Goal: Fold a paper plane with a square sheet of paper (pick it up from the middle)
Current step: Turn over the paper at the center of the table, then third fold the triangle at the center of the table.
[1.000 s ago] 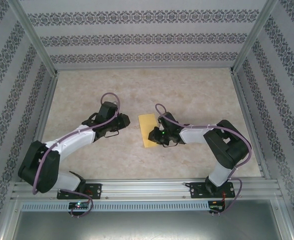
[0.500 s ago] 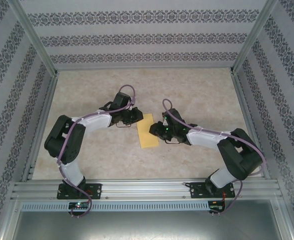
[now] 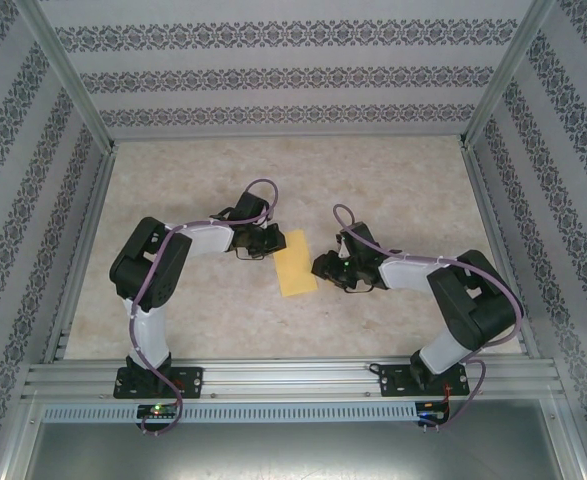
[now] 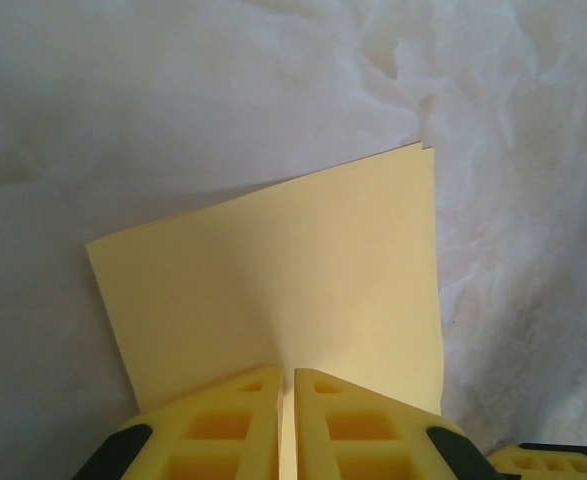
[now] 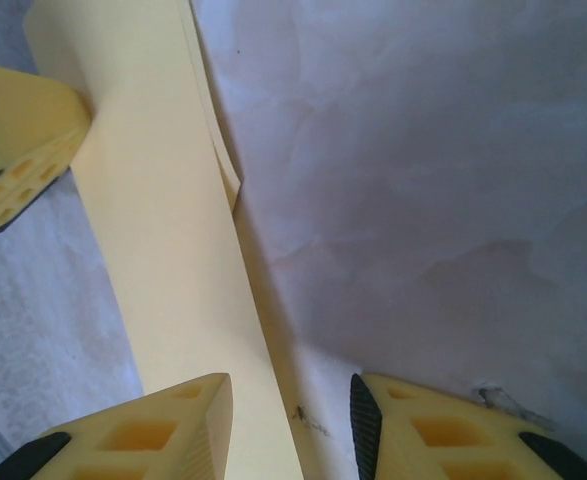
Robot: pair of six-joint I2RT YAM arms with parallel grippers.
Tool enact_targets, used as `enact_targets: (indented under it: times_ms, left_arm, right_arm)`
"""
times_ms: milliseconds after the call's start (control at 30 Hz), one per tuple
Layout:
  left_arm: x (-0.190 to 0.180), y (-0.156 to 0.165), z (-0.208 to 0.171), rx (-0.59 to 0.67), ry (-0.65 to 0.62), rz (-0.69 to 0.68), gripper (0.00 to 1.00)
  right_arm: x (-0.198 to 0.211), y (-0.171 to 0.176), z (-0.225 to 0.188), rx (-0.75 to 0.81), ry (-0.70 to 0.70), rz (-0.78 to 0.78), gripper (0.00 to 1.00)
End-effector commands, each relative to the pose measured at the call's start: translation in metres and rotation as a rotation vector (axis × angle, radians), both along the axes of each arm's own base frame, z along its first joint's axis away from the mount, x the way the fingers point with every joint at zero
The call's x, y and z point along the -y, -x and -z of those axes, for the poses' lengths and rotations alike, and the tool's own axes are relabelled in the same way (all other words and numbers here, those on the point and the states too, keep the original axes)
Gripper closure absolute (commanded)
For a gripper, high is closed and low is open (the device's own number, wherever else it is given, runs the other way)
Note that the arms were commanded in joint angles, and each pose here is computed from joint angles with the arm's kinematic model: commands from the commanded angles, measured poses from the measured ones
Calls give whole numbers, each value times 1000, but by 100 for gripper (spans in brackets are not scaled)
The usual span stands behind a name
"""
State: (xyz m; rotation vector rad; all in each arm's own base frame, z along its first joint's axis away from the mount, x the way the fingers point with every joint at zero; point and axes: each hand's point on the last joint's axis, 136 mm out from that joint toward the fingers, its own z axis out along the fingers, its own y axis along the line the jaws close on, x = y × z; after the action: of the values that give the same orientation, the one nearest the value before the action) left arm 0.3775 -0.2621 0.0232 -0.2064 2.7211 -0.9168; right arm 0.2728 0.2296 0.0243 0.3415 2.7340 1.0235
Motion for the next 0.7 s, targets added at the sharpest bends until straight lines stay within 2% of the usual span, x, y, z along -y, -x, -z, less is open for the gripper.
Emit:
enact_targets:
  times_ms: [0, 200, 667]
  left_arm:
    - [-5, 3, 11, -8, -24, 14, 87]
    - [-5, 5, 15, -15, -18, 12, 87]
    - [-11, 7, 12, -9, -19, 7, 89]
  right_arm:
    - [-10, 1, 0, 5, -44, -50, 62]
    - [-18, 2, -6, 11, -106, -55, 64]
    - [-11, 1, 0, -2, -45, -55, 63]
